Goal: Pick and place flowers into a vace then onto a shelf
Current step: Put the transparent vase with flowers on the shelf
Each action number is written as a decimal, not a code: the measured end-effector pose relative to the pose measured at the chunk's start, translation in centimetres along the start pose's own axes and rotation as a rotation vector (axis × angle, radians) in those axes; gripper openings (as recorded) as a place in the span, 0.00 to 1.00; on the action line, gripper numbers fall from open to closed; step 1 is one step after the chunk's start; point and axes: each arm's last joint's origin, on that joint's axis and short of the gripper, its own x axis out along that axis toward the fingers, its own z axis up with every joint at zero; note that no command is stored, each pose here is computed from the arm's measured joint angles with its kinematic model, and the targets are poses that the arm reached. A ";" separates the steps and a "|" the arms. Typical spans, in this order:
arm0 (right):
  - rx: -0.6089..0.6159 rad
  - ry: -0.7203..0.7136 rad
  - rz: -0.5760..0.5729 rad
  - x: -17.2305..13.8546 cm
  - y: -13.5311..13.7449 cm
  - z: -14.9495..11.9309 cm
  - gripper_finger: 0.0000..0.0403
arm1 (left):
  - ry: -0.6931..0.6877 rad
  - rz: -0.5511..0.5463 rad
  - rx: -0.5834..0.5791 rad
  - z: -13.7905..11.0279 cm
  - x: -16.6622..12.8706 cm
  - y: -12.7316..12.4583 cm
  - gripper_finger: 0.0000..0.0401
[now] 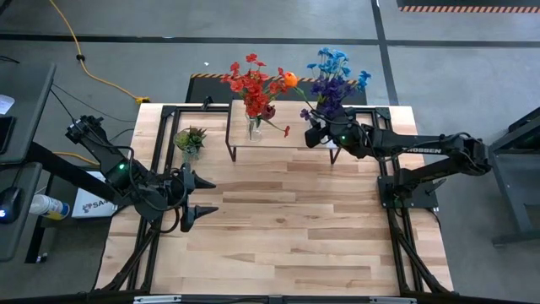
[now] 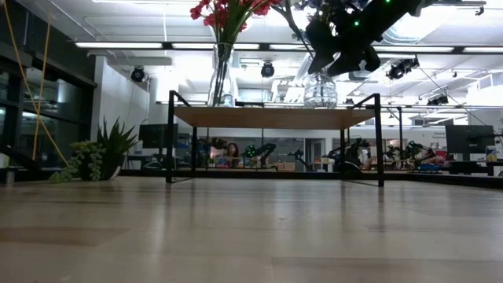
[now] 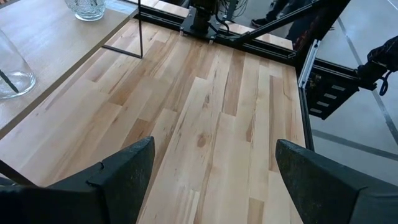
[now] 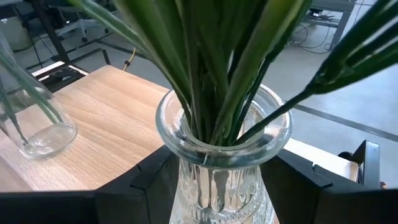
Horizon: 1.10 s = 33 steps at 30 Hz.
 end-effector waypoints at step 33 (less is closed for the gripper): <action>-0.078 0.016 0.049 0.0 0.1 0.0 0.78 | -0.004 0.005 -0.001 0.0 0.0 0.0 0.92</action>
